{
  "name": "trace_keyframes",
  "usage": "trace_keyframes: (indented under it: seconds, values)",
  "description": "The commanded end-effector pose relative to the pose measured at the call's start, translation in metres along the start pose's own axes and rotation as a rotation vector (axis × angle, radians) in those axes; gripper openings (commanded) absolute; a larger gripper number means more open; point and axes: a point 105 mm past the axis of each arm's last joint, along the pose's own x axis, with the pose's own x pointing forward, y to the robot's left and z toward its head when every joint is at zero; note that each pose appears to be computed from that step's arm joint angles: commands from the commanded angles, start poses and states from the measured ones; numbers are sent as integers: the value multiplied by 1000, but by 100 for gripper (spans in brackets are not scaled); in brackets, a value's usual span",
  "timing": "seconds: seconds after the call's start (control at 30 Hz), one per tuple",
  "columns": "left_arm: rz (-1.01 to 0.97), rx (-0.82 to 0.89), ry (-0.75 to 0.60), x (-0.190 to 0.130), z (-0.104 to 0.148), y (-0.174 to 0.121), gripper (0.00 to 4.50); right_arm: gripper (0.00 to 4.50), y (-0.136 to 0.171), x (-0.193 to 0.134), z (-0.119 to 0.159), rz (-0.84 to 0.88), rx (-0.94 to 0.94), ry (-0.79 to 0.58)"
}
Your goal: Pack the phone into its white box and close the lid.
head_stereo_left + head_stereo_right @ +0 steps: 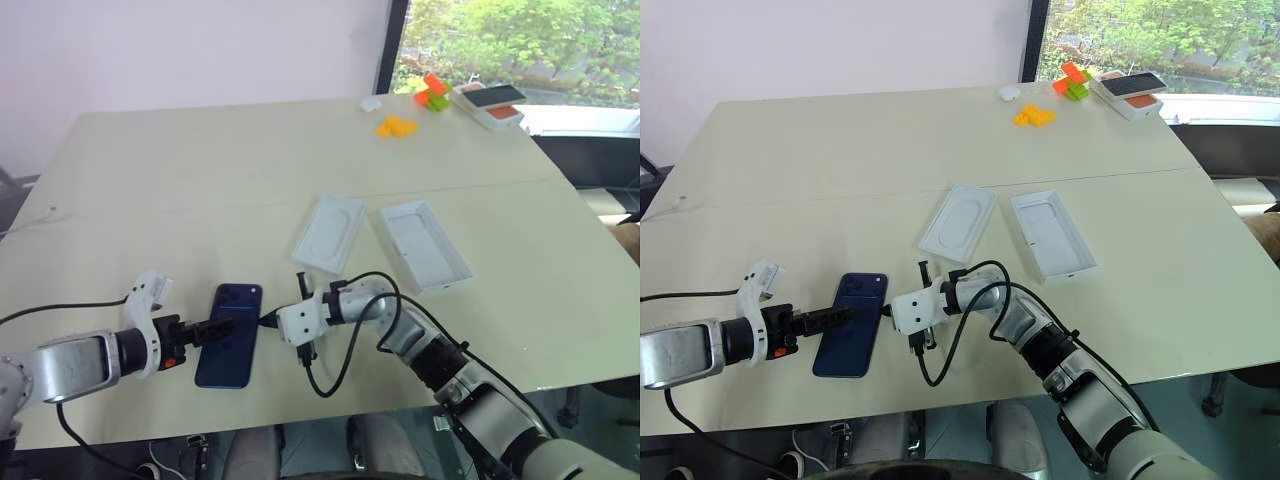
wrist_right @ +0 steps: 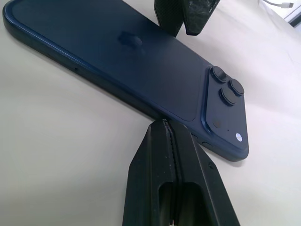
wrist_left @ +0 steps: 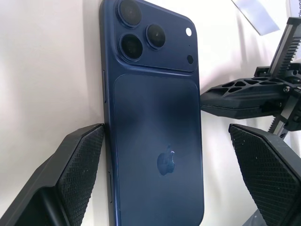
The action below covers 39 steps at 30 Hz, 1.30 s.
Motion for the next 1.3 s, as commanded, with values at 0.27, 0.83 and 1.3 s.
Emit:
trace_keyframes:
  seconds: [0.27, 0.83, 1.3]
  values:
    - [-39, -28, 78, 11, -19, -7, 446, 0, 9, 17, 15, 44, -35, -47]
    - [2, 11, 97, 3, -21, 2, 446, 0, 7, 11, 9, 38, -28, -28]
    - [16, -15, 69, -12, -16, 5, 446, 0, 10, 13, 8, 46, -23, -30]
